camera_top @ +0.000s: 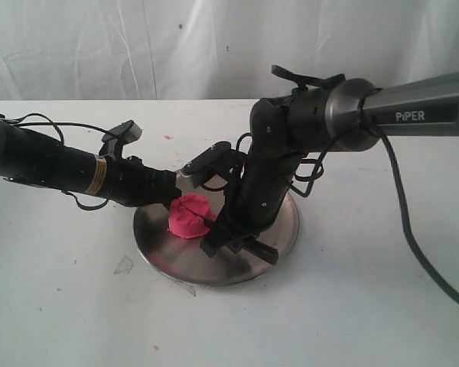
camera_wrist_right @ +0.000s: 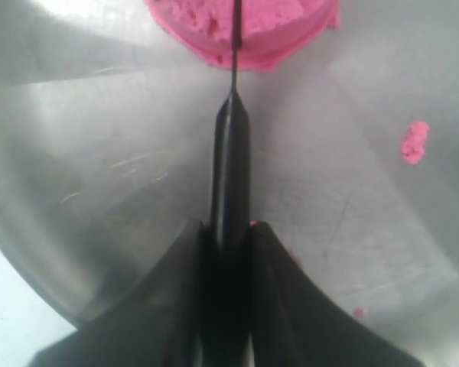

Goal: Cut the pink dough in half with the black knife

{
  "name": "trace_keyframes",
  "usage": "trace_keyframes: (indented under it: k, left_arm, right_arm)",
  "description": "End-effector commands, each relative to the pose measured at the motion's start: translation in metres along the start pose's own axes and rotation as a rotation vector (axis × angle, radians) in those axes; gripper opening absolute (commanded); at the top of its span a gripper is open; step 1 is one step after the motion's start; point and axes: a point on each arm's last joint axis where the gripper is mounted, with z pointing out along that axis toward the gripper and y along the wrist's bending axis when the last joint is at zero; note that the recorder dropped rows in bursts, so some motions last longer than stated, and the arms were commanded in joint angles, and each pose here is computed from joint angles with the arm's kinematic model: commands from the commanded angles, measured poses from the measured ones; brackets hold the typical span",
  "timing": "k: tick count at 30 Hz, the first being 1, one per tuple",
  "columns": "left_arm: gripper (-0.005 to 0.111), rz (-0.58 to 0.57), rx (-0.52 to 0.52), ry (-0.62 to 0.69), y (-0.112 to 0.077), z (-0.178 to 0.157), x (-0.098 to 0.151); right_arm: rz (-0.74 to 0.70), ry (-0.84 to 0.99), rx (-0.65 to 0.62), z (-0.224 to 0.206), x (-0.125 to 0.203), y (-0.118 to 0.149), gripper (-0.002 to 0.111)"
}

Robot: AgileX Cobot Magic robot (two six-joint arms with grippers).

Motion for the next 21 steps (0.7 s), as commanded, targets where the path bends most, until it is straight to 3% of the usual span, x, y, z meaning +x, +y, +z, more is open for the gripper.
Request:
trace_keyframes:
  k: [1,21]
  left_arm:
    - [0.0,0.022,0.028,0.062,-0.001,0.004,0.011]
    - [0.0,0.022,0.028,0.062,-0.001,0.004,0.011]
  right_arm:
    - [0.015,-0.012,0.007,0.012,-0.001,-0.004,0.0]
    - [-0.002,0.058,-0.013,0.006,-0.006,-0.004,0.0]
